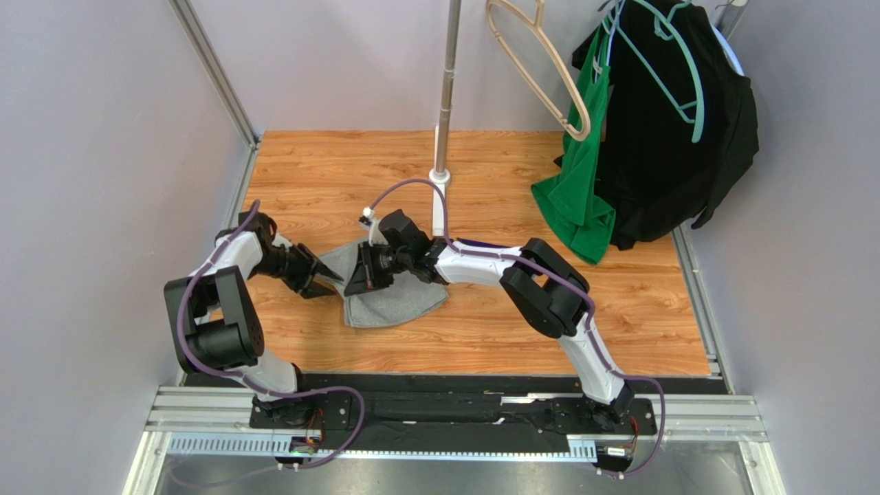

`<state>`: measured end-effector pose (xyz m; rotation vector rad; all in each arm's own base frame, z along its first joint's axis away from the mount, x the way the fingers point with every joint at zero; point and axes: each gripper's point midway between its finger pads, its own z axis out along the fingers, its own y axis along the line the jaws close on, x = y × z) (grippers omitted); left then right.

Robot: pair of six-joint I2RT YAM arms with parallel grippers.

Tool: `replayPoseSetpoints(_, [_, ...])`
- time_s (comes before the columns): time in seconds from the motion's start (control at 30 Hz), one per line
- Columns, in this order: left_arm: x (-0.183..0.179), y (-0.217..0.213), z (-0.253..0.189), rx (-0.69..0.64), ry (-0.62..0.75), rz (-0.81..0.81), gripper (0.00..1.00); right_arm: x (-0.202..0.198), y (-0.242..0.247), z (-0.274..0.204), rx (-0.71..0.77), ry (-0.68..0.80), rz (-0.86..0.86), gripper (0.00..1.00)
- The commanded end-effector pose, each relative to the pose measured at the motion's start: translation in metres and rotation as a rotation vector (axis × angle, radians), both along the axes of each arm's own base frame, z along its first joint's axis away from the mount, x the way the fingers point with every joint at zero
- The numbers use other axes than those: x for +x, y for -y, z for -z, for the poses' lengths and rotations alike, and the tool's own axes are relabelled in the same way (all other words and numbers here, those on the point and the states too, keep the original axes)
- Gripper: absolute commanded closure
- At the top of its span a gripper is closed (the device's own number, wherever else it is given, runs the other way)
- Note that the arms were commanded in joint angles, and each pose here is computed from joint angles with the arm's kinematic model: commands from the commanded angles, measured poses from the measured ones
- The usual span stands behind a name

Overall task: Fold the napkin into a case and place the utensils inside
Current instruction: Pick up the lower triangle-folded napkin from the center of the board, then fold the lower triangle-folded napkin at the center of the board.

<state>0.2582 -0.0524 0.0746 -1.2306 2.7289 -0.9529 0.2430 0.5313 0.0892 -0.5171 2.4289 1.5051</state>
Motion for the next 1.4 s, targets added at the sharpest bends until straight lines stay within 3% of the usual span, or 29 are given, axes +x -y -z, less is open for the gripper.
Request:
replayPoseSetpoints(0.0, [0.002, 0.003, 0.001, -0.010, -0.005, -0.035, 0.52, 0.000, -0.004, -0.038, 0.095, 0.050, -0.015, 1.00])
replayPoseSetpoints(0.23, [0.016, 0.002, 0.003, -0.001, 0.001, -0.026, 0.52, -0.004, -0.005, -0.034, 0.098, 0.044, -0.030, 1.00])
replayPoseSetpoints(0.33, [0.024, 0.008, 0.009, -0.013, 0.000, 0.039, 0.57, -0.008, -0.007, -0.037, 0.119, 0.035, -0.061, 1.00])
replayPoseSetpoints(0.53, [0.022, 0.008, 0.020, 0.016, -0.003, 0.076, 0.81, -0.011, -0.006, -0.033, 0.087, 0.035, -0.091, 0.99])
replayPoseSetpoints(0.6, [0.023, -0.001, 0.014, 0.085, 0.031, 0.078, 1.00, -0.003, 0.003, -0.028, 0.022, 0.062, -0.075, 0.83])
replayPoseSetpoints(0.63, [0.022, -0.004, 0.011, 0.118, 0.048, 0.091, 1.00, -0.004, 0.017, -0.011, -0.061, 0.065, -0.080, 0.65])
replayPoseSetpoints(0.73, [0.018, -0.012, 0.001, 0.215, 0.086, 0.132, 1.00, 0.021, 0.045, -0.006, -0.177, 0.129, -0.058, 0.48])
replayPoseSetpoints(0.77, [0.014, -0.012, 0.000, 0.230, 0.079, 0.143, 1.00, 0.028, 0.049, -0.008, -0.184, 0.134, -0.078, 0.48])
replayPoseSetpoints(0.83, [0.010, -0.008, 0.000, 0.224, 0.067, 0.166, 1.00, 0.034, 0.050, 0.002, -0.221, 0.122, -0.112, 0.51])
replayPoseSetpoints(0.9, [0.008, -0.005, 0.001, 0.219, 0.060, 0.173, 1.00, 0.039, 0.049, 0.024, -0.251, 0.124, -0.133, 0.60])
replayPoseSetpoints(0.93, [0.007, -0.001, 0.000, 0.225, 0.058, 0.187, 1.00, 0.042, 0.047, 0.026, -0.254, 0.118, -0.135, 0.85])
replayPoseSetpoints(0.97, [0.006, -0.002, 0.000, 0.244, 0.055, 0.192, 1.00, 0.044, 0.043, 0.024, -0.234, 0.115, -0.145, 0.88])
replayPoseSetpoints(1.17, [0.014, 0.020, -0.014, 0.282, 0.073, 0.250, 1.00, 0.046, 0.034, 0.053, -0.228, 0.058, -0.150, 0.98])
replayPoseSetpoints(1.37, [0.032, 0.045, -0.021, 0.332, 0.089, 0.314, 1.00, 0.049, 0.037, 0.073, -0.253, 0.027, -0.114, 1.00])
